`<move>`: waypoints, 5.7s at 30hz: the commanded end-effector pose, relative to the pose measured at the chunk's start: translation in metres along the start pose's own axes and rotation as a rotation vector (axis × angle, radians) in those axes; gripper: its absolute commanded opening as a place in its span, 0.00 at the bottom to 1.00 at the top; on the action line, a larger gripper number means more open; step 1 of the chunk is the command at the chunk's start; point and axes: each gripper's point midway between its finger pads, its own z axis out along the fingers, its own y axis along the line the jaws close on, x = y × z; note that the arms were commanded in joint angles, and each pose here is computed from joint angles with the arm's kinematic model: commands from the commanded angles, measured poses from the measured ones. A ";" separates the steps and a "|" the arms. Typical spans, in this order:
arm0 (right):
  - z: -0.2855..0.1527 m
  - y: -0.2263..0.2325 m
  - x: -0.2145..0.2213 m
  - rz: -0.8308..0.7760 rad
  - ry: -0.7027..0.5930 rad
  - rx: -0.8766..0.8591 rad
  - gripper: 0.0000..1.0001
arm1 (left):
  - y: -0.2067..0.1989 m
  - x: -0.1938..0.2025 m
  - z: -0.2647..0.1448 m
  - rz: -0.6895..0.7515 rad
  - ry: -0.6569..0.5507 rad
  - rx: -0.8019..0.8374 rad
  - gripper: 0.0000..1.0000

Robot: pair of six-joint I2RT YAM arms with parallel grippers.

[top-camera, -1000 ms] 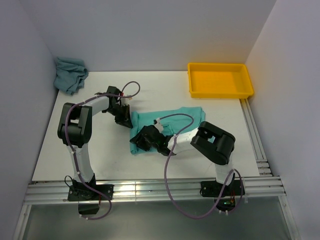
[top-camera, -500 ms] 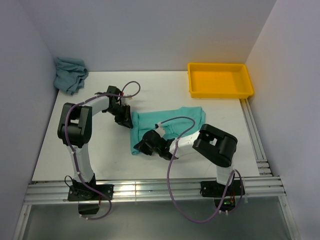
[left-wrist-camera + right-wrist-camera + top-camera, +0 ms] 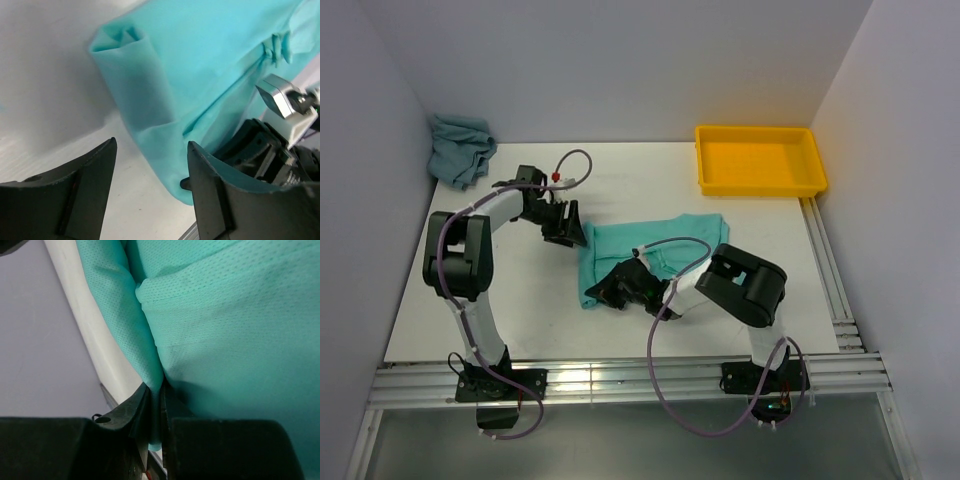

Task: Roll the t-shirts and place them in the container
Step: Roll the tshirt

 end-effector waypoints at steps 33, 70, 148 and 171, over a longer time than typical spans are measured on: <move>-0.010 -0.024 0.029 -0.275 0.008 0.250 0.33 | 0.026 -0.005 0.025 -0.040 0.061 -0.235 0.09; 0.012 0.085 -0.055 -0.721 -0.374 0.591 0.54 | 0.021 0.011 0.018 -0.004 0.125 -0.289 0.16; 0.037 0.077 -0.021 -0.061 0.099 -0.240 0.13 | 0.018 0.009 -0.041 -0.014 -0.057 0.058 0.68; 0.033 0.042 -0.038 -0.061 0.000 -0.071 0.45 | 0.033 0.006 0.010 -0.063 0.039 -0.176 0.21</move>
